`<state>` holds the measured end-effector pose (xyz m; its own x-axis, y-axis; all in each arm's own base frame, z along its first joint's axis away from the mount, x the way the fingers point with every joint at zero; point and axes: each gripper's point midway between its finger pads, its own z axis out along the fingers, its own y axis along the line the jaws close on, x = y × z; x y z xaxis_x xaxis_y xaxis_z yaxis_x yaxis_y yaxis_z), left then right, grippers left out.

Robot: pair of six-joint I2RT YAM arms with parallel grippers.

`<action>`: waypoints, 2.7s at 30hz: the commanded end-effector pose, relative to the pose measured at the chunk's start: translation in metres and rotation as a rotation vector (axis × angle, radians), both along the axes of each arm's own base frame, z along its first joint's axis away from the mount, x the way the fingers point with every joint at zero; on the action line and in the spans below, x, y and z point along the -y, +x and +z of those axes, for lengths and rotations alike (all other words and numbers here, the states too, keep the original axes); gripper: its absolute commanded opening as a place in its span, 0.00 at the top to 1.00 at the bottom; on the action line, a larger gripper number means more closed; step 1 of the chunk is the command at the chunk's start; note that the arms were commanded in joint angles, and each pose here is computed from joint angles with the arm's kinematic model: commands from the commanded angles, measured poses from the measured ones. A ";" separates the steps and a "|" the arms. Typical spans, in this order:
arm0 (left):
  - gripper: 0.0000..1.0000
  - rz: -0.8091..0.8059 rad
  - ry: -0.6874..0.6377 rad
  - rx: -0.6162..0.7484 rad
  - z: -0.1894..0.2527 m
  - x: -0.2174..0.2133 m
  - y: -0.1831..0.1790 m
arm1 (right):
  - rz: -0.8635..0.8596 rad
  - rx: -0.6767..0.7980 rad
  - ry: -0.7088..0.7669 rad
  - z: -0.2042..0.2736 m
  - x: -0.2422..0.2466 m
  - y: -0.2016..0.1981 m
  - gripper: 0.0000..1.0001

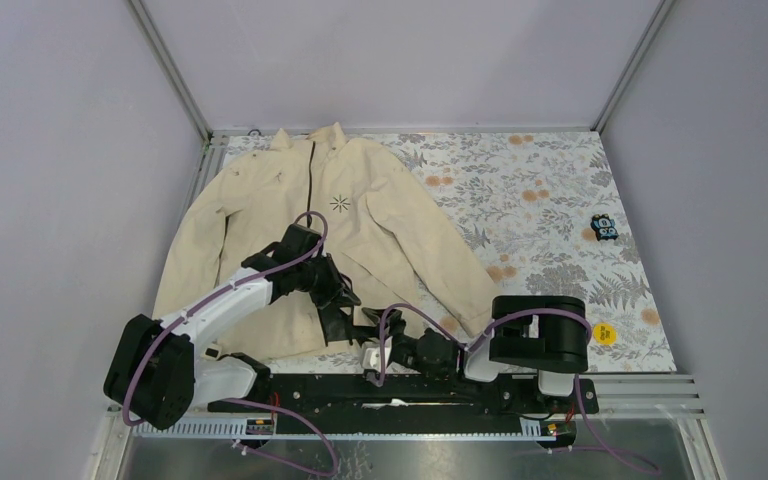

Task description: Zip up the jacket

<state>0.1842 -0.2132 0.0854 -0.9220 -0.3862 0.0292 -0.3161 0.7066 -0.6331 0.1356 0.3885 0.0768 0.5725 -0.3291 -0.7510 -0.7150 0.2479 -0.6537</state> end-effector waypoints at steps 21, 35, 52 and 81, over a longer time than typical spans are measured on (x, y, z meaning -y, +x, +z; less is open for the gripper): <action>1.00 -0.056 -0.060 0.087 0.019 0.008 0.002 | -0.004 0.050 0.223 0.055 -0.021 0.008 0.49; 1.00 -0.036 -0.054 0.215 0.030 0.003 0.013 | -0.360 -0.955 0.528 0.062 0.009 0.002 0.18; 1.00 0.232 -0.124 -0.021 0.038 0.001 0.002 | -0.387 -1.386 0.496 0.073 -0.003 0.011 0.41; 1.00 0.197 -0.121 0.045 0.045 -0.002 0.001 | -0.263 -1.366 0.597 0.078 -0.017 0.019 0.79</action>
